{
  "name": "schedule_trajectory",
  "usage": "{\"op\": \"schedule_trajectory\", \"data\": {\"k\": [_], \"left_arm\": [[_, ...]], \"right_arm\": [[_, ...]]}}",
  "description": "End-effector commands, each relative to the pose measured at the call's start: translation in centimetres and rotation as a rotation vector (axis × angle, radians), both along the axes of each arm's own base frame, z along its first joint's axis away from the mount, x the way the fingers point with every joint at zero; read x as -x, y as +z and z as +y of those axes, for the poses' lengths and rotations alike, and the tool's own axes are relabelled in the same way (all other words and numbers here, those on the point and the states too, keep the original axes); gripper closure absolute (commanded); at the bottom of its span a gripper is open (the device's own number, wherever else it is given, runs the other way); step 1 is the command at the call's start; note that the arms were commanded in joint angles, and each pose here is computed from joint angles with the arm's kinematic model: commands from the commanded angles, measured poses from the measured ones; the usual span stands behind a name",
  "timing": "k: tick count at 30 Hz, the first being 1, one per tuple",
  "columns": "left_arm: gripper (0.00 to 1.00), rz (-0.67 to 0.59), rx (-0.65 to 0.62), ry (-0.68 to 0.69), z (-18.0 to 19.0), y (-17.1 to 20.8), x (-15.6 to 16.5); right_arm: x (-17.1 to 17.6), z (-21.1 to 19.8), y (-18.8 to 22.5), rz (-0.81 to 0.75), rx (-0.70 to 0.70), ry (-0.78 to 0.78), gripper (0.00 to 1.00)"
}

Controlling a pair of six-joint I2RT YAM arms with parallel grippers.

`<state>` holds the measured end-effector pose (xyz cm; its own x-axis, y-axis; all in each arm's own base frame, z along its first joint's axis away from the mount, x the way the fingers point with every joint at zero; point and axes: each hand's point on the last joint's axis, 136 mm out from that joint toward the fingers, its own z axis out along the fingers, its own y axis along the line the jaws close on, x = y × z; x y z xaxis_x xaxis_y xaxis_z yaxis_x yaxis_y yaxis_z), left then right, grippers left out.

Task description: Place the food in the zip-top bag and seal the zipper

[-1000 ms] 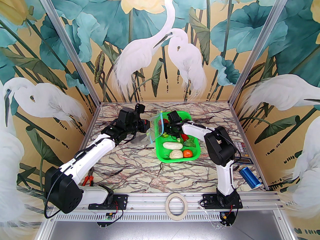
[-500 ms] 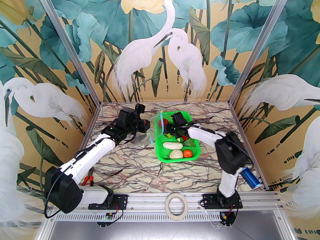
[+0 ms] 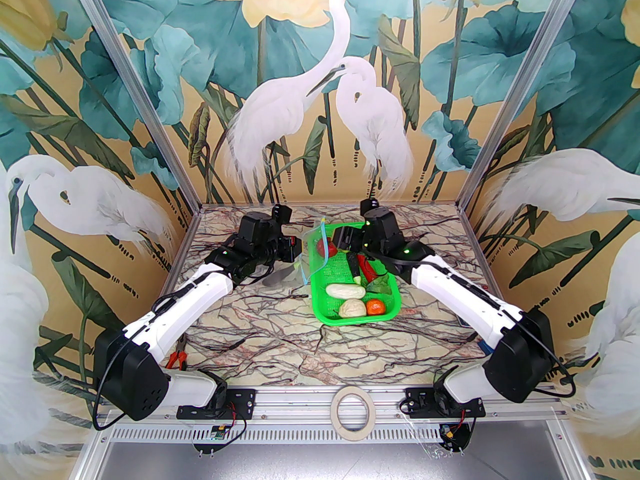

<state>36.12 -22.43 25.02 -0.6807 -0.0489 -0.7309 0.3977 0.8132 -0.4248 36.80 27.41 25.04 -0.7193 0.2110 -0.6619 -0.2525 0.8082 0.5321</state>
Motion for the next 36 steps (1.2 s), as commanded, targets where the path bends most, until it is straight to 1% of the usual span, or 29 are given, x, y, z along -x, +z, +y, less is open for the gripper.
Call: {"op": "schedule_trajectory", "data": {"k": [1, 6, 10, 14, 17, 18, 21, 22, 27, 31, 32, 33, 36], "left_arm": [[1.0, -0.011, 0.026, -0.019, -0.7, 1.1, -0.2], [1.0, -0.003, 0.039, -0.027, -1.0, 1.2, -0.2], [1.0, -0.004, 0.059, -0.034, -1.2, 1.5, 0.0], [1.0, -0.016, 0.085, -0.042, -1.4, 2.2, 0.1], [1.0, -0.016, 0.089, -0.046, -1.4, 2.4, 0.2], [1.0, -0.015, 0.089, -0.046, -1.5, 2.3, 0.2], [1.0, -0.009, 0.09, -0.048, -1.5, 2.1, 0.2], [1.0, -0.008, 0.09, -0.048, -1.5, 2.0, 0.2], [1.0, -0.006, 0.093, -0.048, -1.5, 2.0, 0.3], [1.0, -0.007, 0.091, -0.049, -1.5, 2.0, 0.3], [1.0, -0.004, 0.091, -0.05, -1.5, 1.9, 0.3], [1.0, -0.004, 0.09, -0.049, -1.5, 1.9, 0.3], [1.0, -0.001, 0.089, -0.048, -1.4, 1.8, 0.4]], "right_arm": [[0.8, 2.9, 0.4, -0.003, -0.052, 0.098, 0.62], [0.9, 6.1, -0.6, 0.015, -0.067, 0.163, 0.61], [0.4, 7.3, -2.1, 0.047, -0.052, 0.177, 0.6], [0.1, 8.4, -4.0, 0.09, -0.045, 0.196, 0.57], [0.1, 9.2, -4.8, 0.111, -0.046, 0.212, 0.5], [0.1, 9.5, -4.9, 0.115, -0.049, 0.22, 0.46], [0.2, 10.1, -5.0, 0.124, -0.046, 0.238, 0.31], [0.3, 10.3, -5.0, 0.126, -0.044, 0.244, 0.29], [0.4, 10.3, -4.8, 0.123, -0.037, 0.25, 0.21], [0.5, 10.0, -4.6, 0.113, -0.023, 0.248, 0.19], [0.5, 9.9, -4.3, 0.108, -0.023, 0.249, 0.13], [0.5, 9.8, -4.2, 0.105, -0.021, 0.247, 0.11], [0.7, 9.5, -3.6, 0.091, -0.018, 0.249, 0.1]]}}
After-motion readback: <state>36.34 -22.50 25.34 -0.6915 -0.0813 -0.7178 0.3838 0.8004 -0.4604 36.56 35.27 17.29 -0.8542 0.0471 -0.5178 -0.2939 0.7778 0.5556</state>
